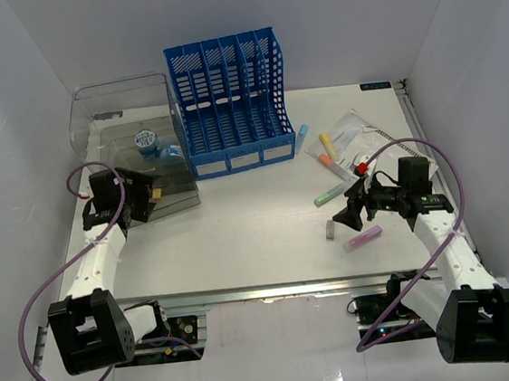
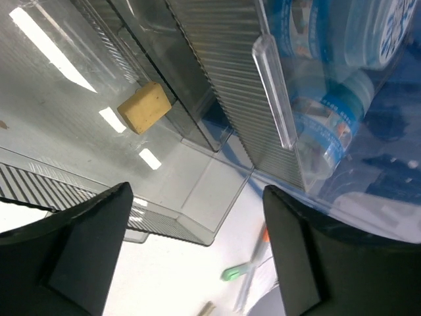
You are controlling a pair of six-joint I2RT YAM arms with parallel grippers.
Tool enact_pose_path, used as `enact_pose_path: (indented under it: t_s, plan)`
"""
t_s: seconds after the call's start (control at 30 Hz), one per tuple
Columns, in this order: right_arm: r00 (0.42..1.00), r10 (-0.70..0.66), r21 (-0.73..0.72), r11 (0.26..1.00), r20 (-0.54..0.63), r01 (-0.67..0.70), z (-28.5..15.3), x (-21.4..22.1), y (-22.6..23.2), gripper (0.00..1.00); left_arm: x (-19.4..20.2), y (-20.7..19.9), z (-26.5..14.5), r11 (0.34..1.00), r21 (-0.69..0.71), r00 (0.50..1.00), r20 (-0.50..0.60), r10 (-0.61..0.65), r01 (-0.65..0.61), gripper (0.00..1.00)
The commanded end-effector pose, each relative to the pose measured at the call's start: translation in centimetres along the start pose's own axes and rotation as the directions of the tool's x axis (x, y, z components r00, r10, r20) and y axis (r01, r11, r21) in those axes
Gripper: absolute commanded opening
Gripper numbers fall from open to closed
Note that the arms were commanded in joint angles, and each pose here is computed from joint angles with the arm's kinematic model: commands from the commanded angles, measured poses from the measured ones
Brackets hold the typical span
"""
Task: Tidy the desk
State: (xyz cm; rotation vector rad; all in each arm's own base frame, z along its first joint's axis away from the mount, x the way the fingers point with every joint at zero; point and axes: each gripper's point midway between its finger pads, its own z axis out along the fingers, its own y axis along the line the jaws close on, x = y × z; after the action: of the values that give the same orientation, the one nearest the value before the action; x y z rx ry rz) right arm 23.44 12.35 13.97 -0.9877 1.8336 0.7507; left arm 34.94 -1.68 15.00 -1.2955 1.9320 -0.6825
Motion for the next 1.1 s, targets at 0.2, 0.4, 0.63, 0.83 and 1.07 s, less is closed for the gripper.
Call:
enact_pose_path:
  t_s: [0.2,0.4,0.63,0.83,1.07]
  plan:
    - [0.979,0.056,0.112,0.993,-0.194,-0.035,-1.2,1.1,-2.2,0.98,1.2,-8.4,-8.3,0.791,0.464,0.913,0.125,0.387,-0.399,0.98]
    - [0.916,0.056,0.076,0.997,-0.397,-0.028,1.3,2.9,1.0,0.99,4.2,-5.9,-11.8,0.706,0.557,0.89,0.16,0.427,-0.438,0.98]
    - [0.855,0.082,0.101,0.994,-0.513,-0.035,3.4,5.4,1.7,0.96,6.7,-3.0,-13.6,0.673,0.584,0.874,0.146,0.463,-0.455,0.98]
    - [0.799,0.119,0.138,0.989,-0.59,-0.045,3.8,6.8,1.1,0.88,7.7,-1.3,-13.9,0.674,0.583,0.87,0.127,0.477,-0.454,0.98]
    - [0.716,0.151,0.109,0.988,-0.681,-0.105,5.0,8.8,2.2,0.77,8.3,-0.3,-13.9,0.683,0.578,0.872,0.111,0.476,-0.447,0.98]
